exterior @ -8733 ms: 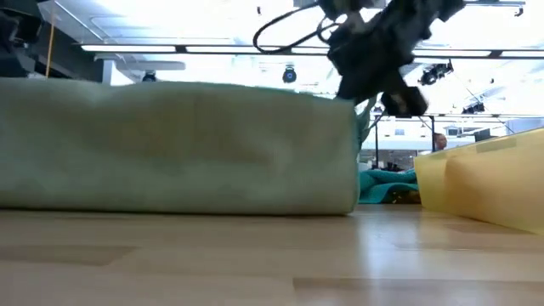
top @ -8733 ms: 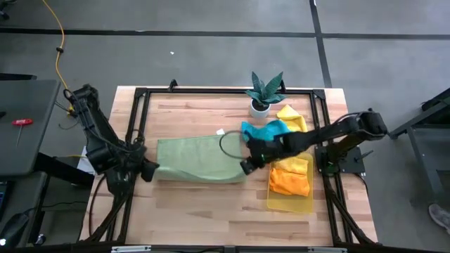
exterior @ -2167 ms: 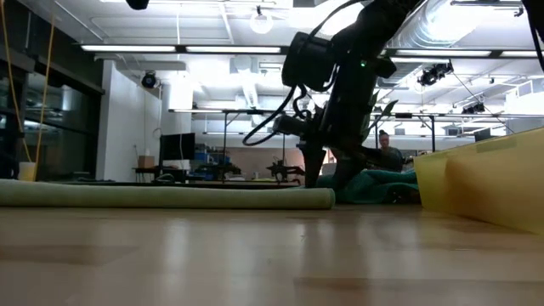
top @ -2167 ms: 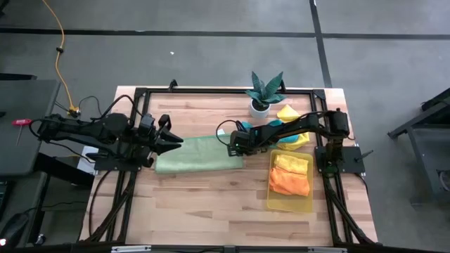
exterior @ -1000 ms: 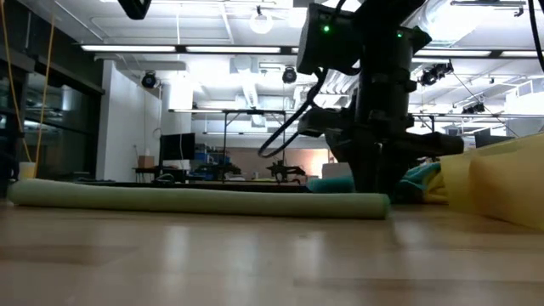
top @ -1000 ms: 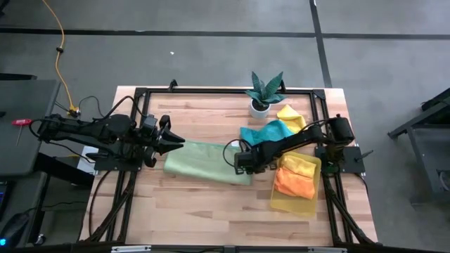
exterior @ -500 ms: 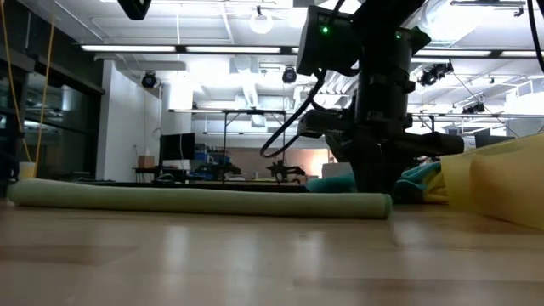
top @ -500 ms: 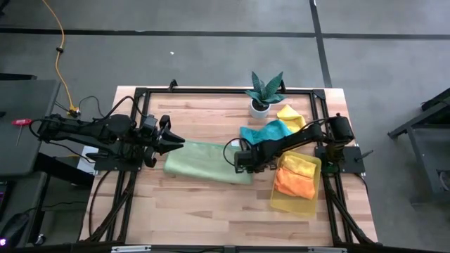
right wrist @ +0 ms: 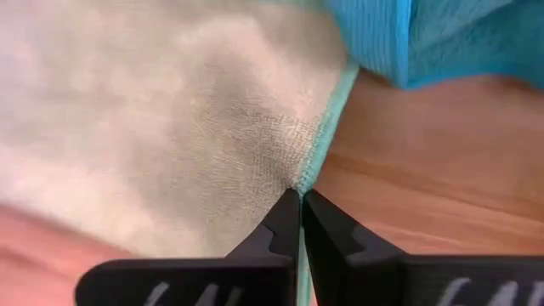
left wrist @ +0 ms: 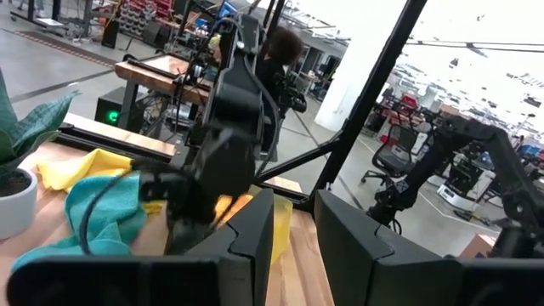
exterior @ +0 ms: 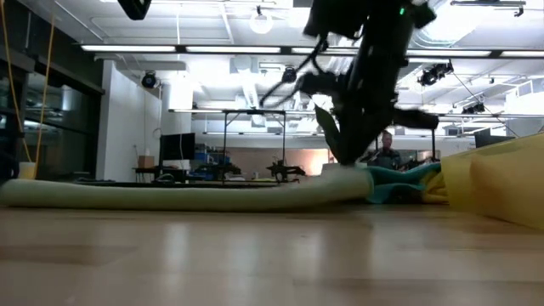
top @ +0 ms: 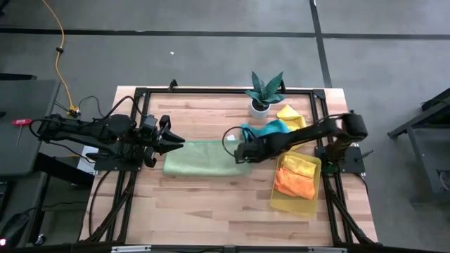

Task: Fold microfiber towels
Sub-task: Fold the light green microfiber cloth

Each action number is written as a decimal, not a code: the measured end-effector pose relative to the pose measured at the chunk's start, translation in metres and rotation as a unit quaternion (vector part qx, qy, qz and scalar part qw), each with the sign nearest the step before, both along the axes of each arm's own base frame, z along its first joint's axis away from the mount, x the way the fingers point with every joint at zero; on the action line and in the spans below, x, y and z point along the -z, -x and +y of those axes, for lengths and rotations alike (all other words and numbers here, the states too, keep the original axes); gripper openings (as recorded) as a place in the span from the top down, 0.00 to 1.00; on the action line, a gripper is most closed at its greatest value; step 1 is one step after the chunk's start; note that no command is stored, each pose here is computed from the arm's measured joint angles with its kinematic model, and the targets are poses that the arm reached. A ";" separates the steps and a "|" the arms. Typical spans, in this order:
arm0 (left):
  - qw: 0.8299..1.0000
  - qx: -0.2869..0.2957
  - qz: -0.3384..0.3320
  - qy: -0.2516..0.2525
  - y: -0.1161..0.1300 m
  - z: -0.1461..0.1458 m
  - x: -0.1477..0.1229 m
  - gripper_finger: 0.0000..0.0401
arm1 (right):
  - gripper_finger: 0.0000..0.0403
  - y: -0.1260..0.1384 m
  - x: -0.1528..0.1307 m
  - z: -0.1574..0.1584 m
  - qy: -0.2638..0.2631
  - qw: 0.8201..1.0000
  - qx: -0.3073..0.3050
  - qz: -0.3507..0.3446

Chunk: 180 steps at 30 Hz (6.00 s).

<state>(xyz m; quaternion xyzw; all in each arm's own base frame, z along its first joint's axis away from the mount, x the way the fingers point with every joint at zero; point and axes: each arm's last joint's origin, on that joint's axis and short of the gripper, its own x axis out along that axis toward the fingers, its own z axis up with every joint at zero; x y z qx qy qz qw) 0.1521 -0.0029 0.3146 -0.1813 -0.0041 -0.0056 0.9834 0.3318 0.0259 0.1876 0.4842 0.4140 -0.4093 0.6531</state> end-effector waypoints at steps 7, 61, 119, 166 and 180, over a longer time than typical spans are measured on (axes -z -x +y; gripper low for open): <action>1.000 0.000 -0.004 0.000 0.000 0.000 -0.001 0.80 | 1.00 0.019 -0.037 -0.004 0.007 0.999 -0.044 -0.023; 0.796 -0.041 0.601 -0.060 -0.017 -0.005 0.156 1.00 | 1.00 -0.038 -0.053 0.006 -0.013 0.948 -0.096 -0.302; 0.933 0.034 0.357 0.035 -0.002 -0.040 0.050 1.00 | 1.00 -0.170 -0.011 -0.009 0.050 0.934 -0.131 -0.330; 0.955 0.138 0.263 0.024 0.005 -0.054 0.001 1.00 | 0.76 -0.225 0.019 -0.011 -0.032 0.921 -0.124 -0.367; 0.969 0.110 0.218 0.037 0.025 -0.044 -0.011 1.00 | 0.54 -0.179 -0.032 -0.064 0.094 0.925 -0.313 -0.193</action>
